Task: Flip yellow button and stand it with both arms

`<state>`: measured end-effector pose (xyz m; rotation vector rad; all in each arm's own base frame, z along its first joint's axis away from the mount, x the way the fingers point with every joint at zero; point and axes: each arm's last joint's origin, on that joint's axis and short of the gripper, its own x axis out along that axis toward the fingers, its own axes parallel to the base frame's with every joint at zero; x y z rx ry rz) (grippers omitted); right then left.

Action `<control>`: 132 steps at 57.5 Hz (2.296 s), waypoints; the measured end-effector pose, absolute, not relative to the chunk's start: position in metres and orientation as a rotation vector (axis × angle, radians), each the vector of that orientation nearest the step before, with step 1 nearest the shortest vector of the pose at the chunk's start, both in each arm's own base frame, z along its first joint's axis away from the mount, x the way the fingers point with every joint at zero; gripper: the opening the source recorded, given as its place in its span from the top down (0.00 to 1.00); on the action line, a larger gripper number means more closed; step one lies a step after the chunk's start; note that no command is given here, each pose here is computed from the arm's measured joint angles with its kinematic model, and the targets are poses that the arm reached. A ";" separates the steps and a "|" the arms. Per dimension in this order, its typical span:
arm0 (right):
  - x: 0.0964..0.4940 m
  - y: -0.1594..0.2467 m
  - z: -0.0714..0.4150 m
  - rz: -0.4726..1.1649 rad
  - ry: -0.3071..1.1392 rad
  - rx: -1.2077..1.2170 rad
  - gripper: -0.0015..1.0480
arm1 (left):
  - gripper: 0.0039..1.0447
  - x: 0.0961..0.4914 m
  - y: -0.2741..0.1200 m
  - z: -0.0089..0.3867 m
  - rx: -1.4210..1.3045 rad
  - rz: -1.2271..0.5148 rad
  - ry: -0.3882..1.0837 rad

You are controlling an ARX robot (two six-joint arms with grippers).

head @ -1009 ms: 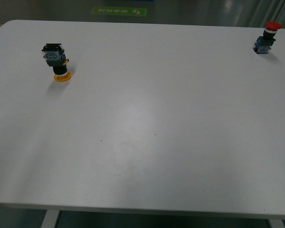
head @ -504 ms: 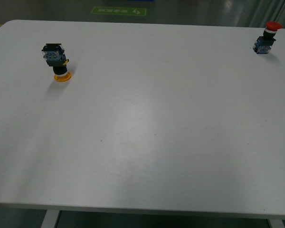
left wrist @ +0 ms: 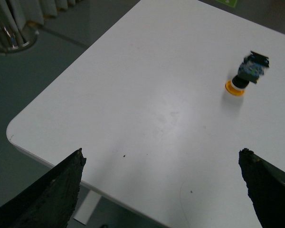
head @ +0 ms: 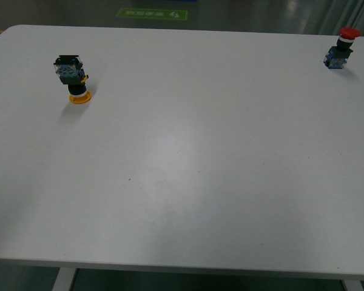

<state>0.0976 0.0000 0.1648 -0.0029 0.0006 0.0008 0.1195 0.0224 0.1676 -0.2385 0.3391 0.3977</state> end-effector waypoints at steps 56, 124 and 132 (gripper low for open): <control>0.098 0.000 0.165 0.000 0.001 -0.003 0.07 | 0.06 0.381 0.004 0.174 -0.129 -0.046 0.641; 0.098 0.000 0.165 0.000 0.001 -0.003 0.07 | 0.06 0.449 -0.036 0.163 -0.131 -0.100 0.842; 0.098 0.000 0.165 0.000 0.001 -0.003 0.07 | 0.06 0.449 -0.036 0.163 -0.131 -0.100 0.849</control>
